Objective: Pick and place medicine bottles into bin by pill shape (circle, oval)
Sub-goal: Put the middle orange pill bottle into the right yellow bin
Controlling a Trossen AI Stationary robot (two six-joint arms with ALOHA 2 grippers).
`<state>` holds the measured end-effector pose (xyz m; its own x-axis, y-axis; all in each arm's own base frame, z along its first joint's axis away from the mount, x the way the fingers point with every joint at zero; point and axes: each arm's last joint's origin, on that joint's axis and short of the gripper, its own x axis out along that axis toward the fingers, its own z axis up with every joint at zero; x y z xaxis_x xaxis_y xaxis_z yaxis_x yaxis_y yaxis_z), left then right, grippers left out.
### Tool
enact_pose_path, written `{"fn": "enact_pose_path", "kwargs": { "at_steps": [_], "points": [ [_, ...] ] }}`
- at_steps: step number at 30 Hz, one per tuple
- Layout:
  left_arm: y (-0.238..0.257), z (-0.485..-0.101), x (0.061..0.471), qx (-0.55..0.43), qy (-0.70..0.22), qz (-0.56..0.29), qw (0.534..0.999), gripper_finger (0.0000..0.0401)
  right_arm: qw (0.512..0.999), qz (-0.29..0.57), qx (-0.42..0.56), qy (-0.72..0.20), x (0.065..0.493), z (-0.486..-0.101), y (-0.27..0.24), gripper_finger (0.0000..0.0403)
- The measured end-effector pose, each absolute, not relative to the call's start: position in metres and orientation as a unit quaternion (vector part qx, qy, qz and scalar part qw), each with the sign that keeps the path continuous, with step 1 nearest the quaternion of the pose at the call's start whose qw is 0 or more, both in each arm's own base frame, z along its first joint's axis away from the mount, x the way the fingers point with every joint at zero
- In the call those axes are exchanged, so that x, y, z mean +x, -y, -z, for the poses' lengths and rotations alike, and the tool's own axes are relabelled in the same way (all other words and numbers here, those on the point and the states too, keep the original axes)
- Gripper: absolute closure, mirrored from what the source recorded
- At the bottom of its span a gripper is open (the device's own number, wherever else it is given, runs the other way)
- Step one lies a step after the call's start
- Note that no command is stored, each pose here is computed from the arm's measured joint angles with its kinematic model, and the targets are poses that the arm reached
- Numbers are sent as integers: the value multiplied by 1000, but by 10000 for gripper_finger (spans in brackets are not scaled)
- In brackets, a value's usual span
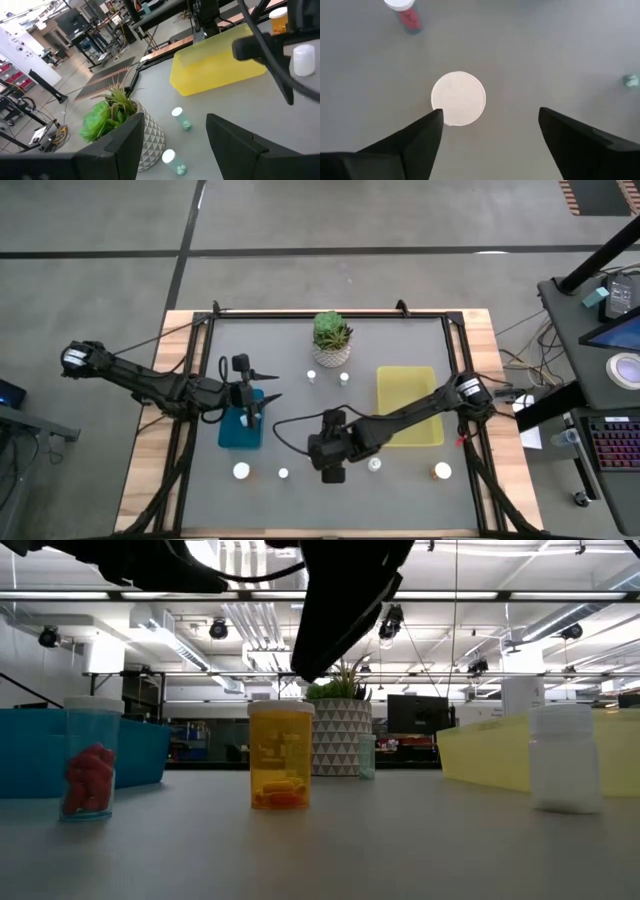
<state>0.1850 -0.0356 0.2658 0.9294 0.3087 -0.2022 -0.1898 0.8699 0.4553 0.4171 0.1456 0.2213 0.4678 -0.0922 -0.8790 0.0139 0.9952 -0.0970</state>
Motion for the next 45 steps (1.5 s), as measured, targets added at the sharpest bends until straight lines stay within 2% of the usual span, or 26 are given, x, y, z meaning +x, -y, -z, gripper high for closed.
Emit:
{"fn": "enact_pose_path", "kwargs": {
  "at_steps": [5, 18, 24, 34, 41, 45],
  "points": [
    [36, -266, 185, 220, -135, -130, 957, 203, 864, 6, -23, -503, 427, -211, -150, 74],
    [36, -266, 185, 219, -134, -130, 958, 203, 857, -2, -8, -515, 435, -192, -146, 86],
    [36, -267, 185, 218, -132, -130, 958, 203, 857, -9, 5, -516, 438, -189, -144, 120],
    [36, -267, 185, 218, -131, -130, 958, 203, 857, -11, 6, -516, 438, -189, -144, 207],
    [36, -267, 185, 218, -130, -131, 958, 203, 856, -12, -1, -517, 436, -193, -144, 192],
    [36, -268, 185, 216, -128, -131, 959, 203, 856, 7, -11, -517, 427, -212, -138, 192]
  ]
}}
